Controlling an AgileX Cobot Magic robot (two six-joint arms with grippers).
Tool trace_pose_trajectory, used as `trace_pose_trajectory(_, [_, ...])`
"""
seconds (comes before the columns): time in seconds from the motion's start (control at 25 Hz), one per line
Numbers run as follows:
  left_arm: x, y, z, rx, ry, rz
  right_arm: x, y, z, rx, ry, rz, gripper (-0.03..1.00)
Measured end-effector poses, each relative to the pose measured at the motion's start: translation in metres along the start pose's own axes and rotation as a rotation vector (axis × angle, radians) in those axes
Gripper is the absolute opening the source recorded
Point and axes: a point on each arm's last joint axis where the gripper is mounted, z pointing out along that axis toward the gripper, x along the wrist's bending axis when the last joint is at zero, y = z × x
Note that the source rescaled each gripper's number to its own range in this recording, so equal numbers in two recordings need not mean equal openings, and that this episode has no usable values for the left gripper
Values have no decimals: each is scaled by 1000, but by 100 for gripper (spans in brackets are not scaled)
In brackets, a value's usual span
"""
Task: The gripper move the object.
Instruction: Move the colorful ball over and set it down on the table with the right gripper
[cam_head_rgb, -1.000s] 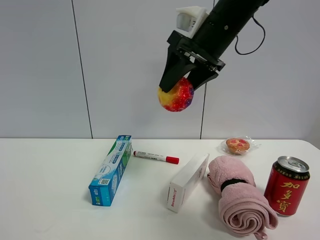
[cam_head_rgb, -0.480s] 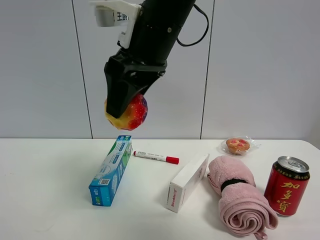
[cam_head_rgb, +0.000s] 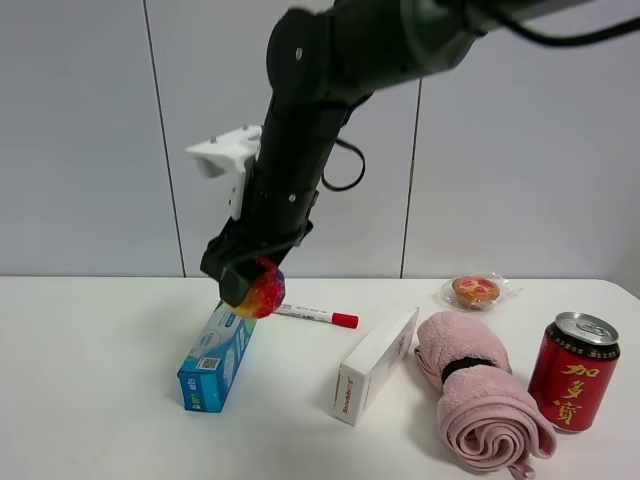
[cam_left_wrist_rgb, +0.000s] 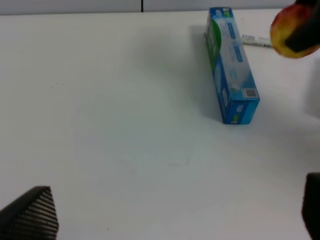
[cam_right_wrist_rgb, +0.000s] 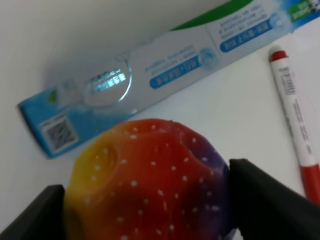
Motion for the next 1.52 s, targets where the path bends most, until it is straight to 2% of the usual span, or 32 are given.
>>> trace_pose_trajectory(0.12, [0, 0, 0, 0, 0, 0, -1, -4, 25, 4, -21, 63, 0])
trace_pose_trajectory(0.36, [0, 0, 0, 0, 0, 0, -6, -6, 28, 17, -74, 85, 0])
trace_pose_trajectory(0.64, [0, 0, 0, 0, 0, 0, -10, -17, 27, 133, -130, 175, 0])
trace_pose_trajectory(0.88, [0, 0, 0, 0, 0, 0, -37, -30, 25, 137, -172, 293, 0])
trace_pose_trajectory(1.12, [0, 0, 0, 0, 0, 0, -67, -43, 27, 66, -143, 412, 0])
trace_pose_trajectory(1.28, [0, 0, 0, 0, 0, 0, -65, -40, 33, 26, -90, 396, 0])
trace_pose_trajectory(1.52, [0, 0, 0, 0, 0, 0, -58, -55, 70, 94, -38, 393, 0])
